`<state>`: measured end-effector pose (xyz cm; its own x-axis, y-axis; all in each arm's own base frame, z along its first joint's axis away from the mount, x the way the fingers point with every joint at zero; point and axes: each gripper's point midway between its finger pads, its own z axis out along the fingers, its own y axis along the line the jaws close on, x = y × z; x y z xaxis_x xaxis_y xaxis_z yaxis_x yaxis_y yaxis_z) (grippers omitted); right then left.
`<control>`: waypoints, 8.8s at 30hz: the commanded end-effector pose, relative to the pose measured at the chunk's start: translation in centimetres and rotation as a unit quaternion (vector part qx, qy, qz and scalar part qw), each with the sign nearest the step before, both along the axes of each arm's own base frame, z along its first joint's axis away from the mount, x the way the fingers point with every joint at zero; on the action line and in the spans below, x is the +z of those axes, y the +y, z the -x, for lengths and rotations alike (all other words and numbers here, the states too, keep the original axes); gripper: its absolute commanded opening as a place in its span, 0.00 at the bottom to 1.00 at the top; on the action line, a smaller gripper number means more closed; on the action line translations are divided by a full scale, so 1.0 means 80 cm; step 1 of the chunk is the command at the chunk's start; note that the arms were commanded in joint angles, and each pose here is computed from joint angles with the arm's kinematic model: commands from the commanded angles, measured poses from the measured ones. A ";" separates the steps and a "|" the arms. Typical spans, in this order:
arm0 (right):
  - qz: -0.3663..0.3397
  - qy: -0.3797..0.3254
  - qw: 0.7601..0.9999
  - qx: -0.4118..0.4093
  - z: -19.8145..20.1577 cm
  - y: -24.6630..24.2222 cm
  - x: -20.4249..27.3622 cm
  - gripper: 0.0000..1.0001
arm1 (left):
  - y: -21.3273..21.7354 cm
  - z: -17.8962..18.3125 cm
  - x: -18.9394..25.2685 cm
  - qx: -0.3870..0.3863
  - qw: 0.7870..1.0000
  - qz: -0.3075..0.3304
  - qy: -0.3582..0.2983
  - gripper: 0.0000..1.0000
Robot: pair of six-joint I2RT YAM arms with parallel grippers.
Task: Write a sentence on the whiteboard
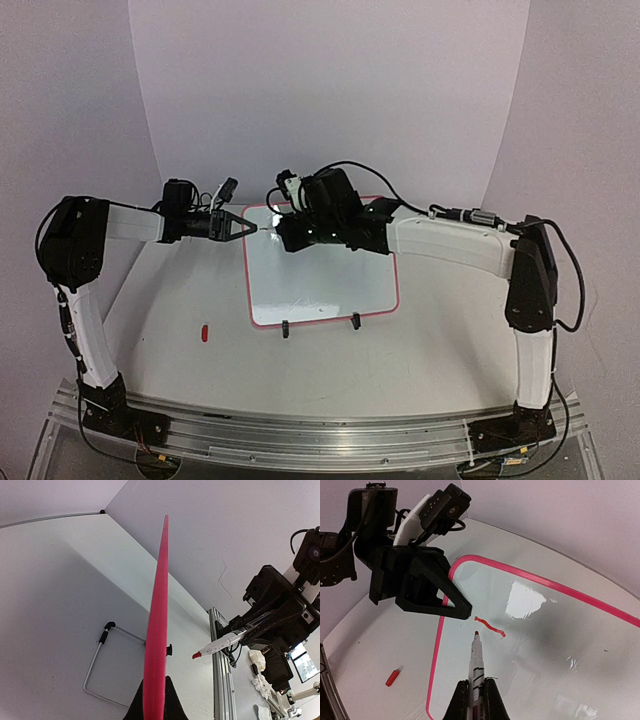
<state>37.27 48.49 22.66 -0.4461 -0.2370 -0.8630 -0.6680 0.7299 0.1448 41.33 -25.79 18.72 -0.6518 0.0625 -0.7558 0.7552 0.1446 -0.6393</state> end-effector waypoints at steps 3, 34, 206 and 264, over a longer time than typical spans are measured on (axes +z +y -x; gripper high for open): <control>-0.005 -0.016 1.000 -0.016 -0.010 0.002 0.017 0.00 | -0.003 -0.005 0.008 0.017 0.998 -0.012 -0.053 0.00; 0.005 -0.015 1.000 -0.011 -0.016 0.013 0.005 0.00 | -0.003 -0.004 0.006 0.014 0.999 -0.011 -0.050 0.00; 0.007 0.013 0.999 -0.043 -0.015 -0.014 -0.010 0.00 | -0.003 -0.006 0.006 0.021 0.999 -0.014 -0.045 0.00; 0.073 0.067 0.994 -0.043 0.000 -0.030 -0.062 0.00 | -0.004 -0.005 0.006 0.018 0.999 -0.014 -0.048 0.00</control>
<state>37.49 47.34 19.23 -0.5413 -0.2838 -0.7915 -0.6121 0.7783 0.1395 41.39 -25.82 18.53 -0.6624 0.0599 -0.7467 0.7452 0.1541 -0.6488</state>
